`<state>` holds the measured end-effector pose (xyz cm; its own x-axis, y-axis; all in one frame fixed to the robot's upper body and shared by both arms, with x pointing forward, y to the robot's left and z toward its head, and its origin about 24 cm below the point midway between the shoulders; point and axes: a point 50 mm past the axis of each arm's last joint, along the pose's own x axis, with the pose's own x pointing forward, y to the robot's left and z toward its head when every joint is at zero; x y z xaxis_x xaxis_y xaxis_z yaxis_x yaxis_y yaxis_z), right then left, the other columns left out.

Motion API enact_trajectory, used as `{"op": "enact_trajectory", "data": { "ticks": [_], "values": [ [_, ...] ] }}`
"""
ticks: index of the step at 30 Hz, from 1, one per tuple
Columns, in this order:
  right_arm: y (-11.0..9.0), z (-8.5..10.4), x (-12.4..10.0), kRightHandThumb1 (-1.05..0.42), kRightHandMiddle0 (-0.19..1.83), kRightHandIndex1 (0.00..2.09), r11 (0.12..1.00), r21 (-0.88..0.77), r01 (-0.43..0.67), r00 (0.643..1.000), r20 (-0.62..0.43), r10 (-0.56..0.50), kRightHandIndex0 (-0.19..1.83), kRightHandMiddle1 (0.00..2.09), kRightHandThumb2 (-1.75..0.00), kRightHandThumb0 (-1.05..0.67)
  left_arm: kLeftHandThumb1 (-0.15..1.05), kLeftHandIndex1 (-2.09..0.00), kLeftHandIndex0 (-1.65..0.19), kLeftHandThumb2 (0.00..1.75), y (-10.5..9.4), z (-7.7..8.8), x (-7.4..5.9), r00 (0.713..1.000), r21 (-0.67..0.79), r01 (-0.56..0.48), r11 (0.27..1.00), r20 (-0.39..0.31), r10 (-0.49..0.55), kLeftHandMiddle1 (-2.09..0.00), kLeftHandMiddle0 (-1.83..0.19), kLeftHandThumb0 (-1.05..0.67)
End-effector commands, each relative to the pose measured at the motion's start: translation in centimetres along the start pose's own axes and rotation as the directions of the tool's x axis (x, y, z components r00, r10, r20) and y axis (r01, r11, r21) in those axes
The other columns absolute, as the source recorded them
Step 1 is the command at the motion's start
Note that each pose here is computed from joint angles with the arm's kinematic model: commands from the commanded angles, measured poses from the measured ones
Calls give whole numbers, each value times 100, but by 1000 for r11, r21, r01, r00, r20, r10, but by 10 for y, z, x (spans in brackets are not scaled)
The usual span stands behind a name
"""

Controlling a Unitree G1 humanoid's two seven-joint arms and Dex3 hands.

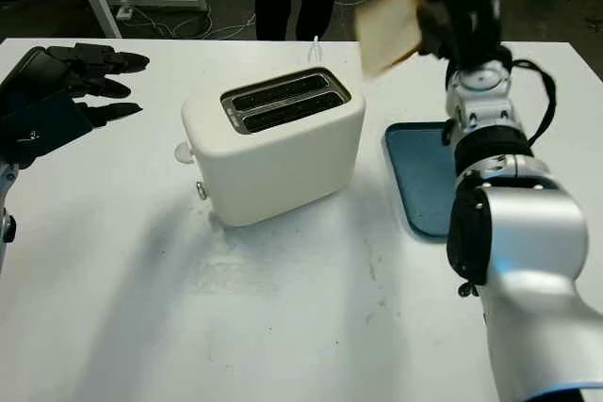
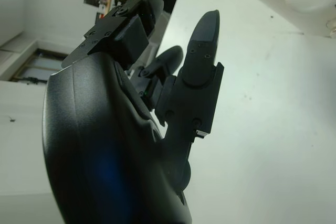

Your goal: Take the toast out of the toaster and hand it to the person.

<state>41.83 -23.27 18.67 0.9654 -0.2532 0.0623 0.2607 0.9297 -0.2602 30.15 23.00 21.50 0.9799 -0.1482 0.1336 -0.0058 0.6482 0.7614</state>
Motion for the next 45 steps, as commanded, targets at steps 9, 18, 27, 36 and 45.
{"op": "enact_trajectory", "data": {
  "ticks": [9,18,27,36,45],
  "values": [
    [18,-29,-7,-92,19,175,998,33,-60,991,-114,64,58,175,-42,-11,92,0,-69,5,-3,0,0,1000,4,11,1000,2,-11,-52,-58,-36],
    [19,-31,-8,-92,27,175,998,5,-68,991,-112,68,63,175,-39,-11,92,0,-69,4,-3,-1,-1,1000,1,8,1000,1,-8,-53,-58,-35],
    [16,-30,-8,-92,24,175,997,20,-76,991,-108,77,60,175,-42,-8,92,0,-68,5,-3,-1,-1,1000,-6,12,1000,-1,-12,-53,-56,-36],
    [16,-33,-8,-92,26,175,995,55,-86,988,-122,92,60,175,-42,-10,92,0,-68,4,-4,-1,-3,1000,3,4,1000,-5,-4,-54,-57,-35],
    [21,-39,-11,-92,20,175,982,174,-71,989,-114,92,66,175,-38,-20,92,0,-67,6,-4,-3,-5,1000,-11,0,1000,-14,0,-54,-56,-34]
  ]
}}
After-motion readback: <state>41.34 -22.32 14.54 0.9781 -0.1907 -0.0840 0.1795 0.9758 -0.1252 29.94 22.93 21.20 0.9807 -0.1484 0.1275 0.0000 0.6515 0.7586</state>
